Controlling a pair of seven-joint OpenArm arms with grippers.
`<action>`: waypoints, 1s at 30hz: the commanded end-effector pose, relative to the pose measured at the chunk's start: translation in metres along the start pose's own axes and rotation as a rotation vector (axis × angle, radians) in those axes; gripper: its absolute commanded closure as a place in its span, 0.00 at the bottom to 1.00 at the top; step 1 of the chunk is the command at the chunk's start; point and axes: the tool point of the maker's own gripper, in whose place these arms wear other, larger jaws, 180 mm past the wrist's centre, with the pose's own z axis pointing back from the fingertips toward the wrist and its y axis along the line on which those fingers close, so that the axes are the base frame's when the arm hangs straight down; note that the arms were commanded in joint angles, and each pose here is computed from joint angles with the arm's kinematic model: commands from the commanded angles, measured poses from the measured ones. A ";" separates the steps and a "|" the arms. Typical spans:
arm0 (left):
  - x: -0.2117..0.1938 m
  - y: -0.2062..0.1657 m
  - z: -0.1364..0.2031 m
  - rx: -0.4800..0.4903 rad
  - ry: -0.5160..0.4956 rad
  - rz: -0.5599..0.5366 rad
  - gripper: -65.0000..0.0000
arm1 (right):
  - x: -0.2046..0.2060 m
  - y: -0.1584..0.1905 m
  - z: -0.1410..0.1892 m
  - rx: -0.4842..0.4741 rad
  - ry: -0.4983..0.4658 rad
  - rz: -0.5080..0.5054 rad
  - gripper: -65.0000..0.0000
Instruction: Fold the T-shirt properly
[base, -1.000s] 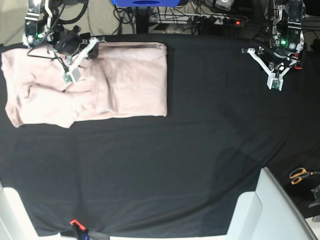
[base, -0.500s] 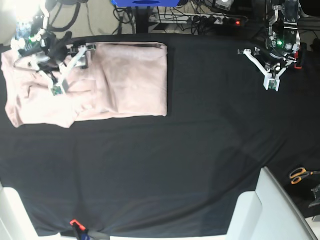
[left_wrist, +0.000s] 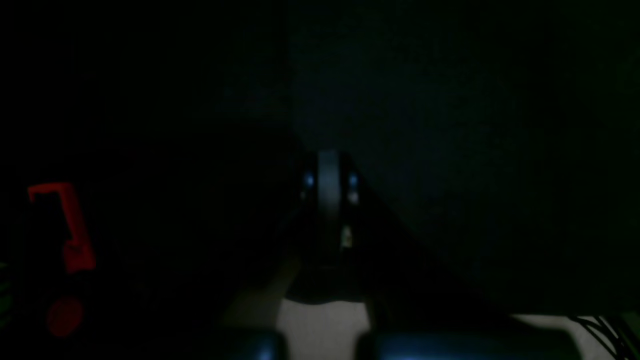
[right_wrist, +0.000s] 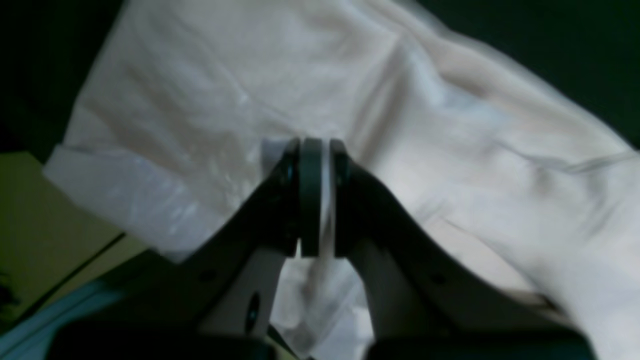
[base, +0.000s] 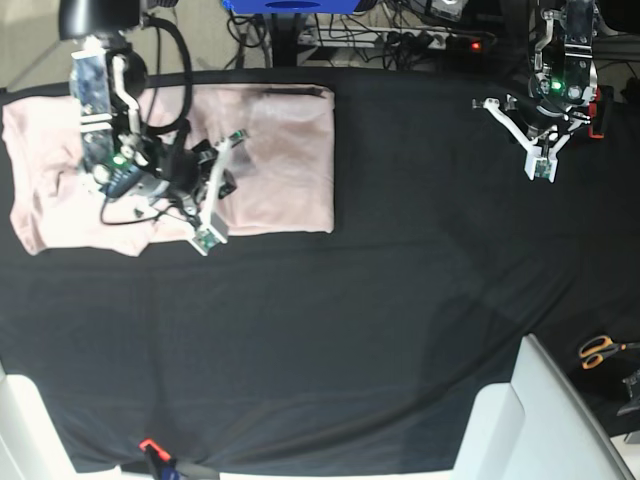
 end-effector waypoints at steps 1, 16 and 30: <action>0.011 0.006 0.003 0.011 -0.036 -0.008 1.00 | 0.010 -0.006 0.000 -0.007 -0.025 0.001 0.95; 0.011 0.005 0.003 0.010 -0.036 -0.006 1.00 | 0.005 -0.082 -0.025 -0.057 0.007 -0.064 0.95; 0.008 -0.002 0.002 0.001 -0.034 0.017 1.00 | 0.011 -0.150 0.119 -0.420 -0.127 -0.047 0.85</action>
